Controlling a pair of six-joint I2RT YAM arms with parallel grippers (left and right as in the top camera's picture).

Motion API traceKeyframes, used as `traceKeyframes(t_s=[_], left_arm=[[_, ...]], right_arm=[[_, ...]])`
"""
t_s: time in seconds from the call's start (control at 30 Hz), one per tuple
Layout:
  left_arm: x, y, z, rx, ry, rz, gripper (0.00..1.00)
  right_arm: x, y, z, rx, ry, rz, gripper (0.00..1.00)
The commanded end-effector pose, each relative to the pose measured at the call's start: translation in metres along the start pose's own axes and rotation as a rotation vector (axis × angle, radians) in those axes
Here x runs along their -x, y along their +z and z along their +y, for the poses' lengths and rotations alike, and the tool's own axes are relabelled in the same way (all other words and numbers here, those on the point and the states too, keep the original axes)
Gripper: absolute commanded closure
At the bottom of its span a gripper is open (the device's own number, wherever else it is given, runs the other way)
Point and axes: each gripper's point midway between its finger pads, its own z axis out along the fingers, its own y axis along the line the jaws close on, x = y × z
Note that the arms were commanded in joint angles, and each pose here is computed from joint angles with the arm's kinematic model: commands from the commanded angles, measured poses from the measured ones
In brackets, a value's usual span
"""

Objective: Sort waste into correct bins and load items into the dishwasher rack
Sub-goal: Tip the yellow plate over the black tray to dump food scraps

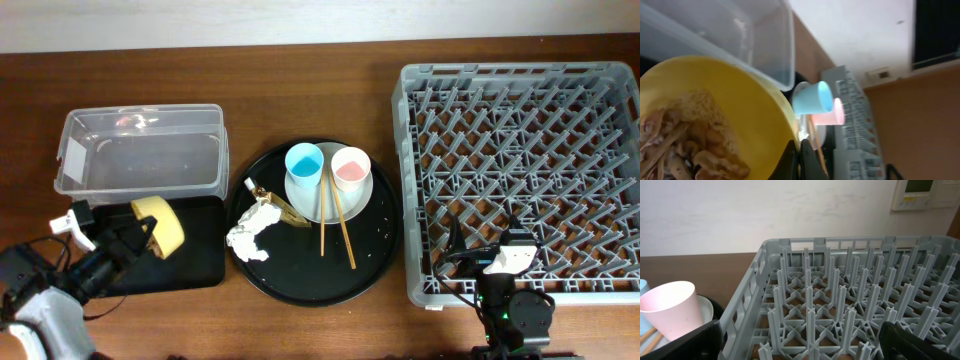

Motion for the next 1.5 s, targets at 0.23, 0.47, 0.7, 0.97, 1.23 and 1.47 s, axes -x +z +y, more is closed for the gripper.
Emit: traceKeyframes(t_s=[0.23,0.47,0.7,0.97,1.23,1.47], left_arm=[[0.008,0.005,-0.007,-0.278,-0.048,-0.048,1.0],[0.006,0.007,-0.001,-0.281,-0.101,-0.039,1.0],[-0.002,0.006,0.006,-0.232,-0.168,-0.019,1.0],[0.018,-0.017,0.003,-0.294,-0.184,-0.141,1.0],[0.021,-0.027,0.009,-0.28,-0.225,-0.177,1.0],[0.017,-0.026,0.006,-0.284,-0.268,-0.172,1.0]], right_arm=[[-0.002,0.0,-0.001,-0.004,-0.006,0.003,0.01],[-0.002,0.0,-0.001,-0.004,-0.006,0.003,0.02],[-0.002,0.0,-0.001,-0.004,-0.006,0.003,0.02],[-0.002,0.0,-0.001,-0.004,-0.006,0.003,0.02],[-0.002,0.0,-0.001,-0.004,-0.006,0.003,0.02],[-0.002,0.0,-0.001,-0.004,-0.006,0.003,0.02]])
